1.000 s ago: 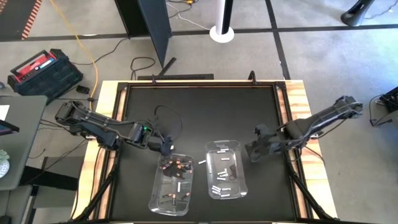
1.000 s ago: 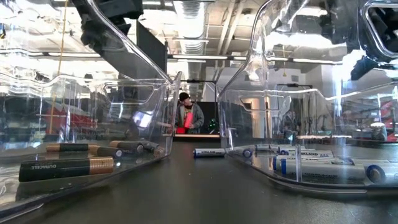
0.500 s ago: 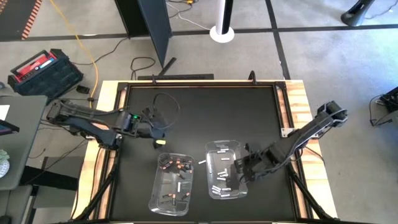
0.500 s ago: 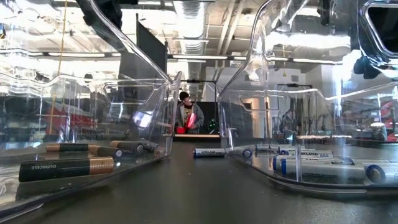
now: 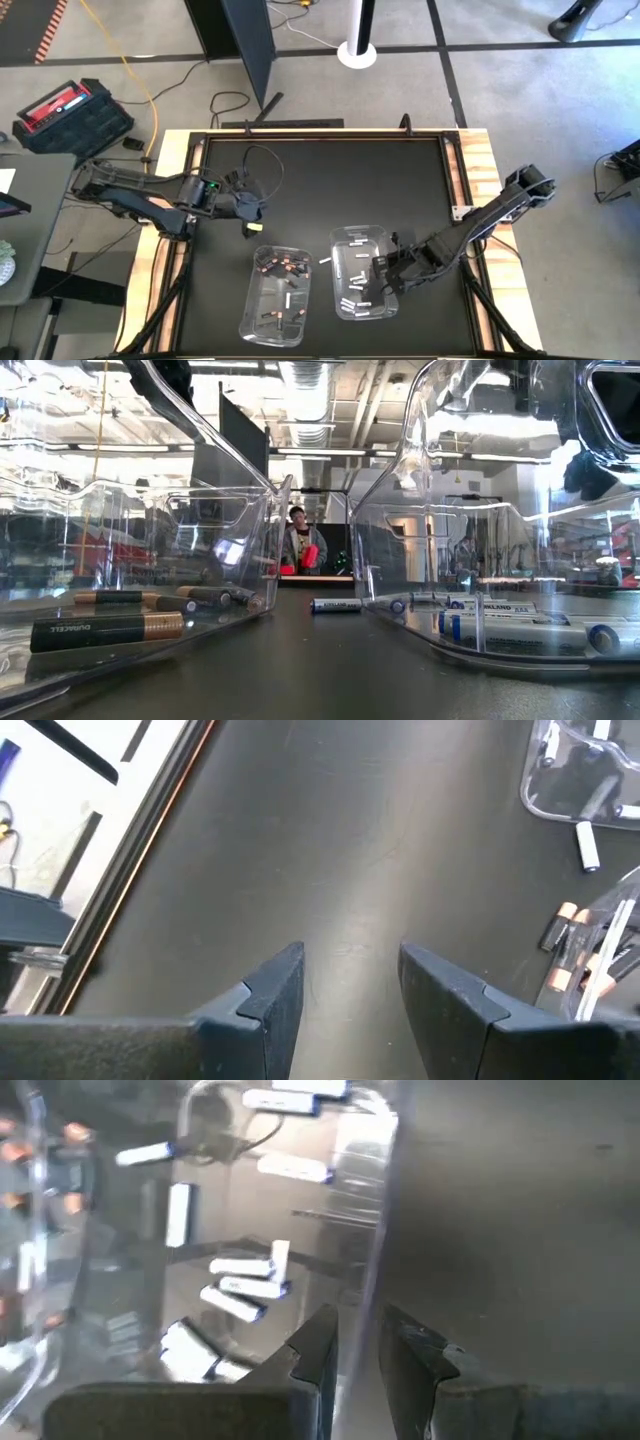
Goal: Sort batteries
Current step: Move the right transparent bin to the top of the table
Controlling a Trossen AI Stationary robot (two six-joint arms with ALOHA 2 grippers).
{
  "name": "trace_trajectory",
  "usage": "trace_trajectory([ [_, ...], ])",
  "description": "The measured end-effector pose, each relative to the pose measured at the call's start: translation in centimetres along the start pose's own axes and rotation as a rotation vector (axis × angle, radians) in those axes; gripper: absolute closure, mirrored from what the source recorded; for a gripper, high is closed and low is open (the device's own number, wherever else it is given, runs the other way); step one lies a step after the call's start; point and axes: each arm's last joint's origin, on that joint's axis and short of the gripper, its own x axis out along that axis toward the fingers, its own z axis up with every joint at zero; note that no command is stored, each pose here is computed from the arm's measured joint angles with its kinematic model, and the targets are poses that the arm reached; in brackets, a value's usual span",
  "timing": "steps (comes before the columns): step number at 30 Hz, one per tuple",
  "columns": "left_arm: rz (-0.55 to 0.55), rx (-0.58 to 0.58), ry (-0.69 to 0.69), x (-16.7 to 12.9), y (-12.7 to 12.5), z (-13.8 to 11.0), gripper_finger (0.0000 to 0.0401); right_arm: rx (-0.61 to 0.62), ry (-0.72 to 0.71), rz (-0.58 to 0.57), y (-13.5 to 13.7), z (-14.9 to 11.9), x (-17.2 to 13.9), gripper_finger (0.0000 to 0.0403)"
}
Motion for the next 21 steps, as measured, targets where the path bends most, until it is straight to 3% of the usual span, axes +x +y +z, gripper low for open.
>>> trace_trajectory([
  [11, 0.001, 0.006, 0.000, 0.0, 0.0, 0.0, 0.0244, 0.029, -0.008, 0.001, 0.3, 0.9, 0.3, 0.0311],
  [21, 0.001, 0.016, 0.000, 0.0, 0.0, 0.0, 0.0244, 0.008, -0.026, -0.076, 1.0, -0.5, 4.4, 0.0311],
])
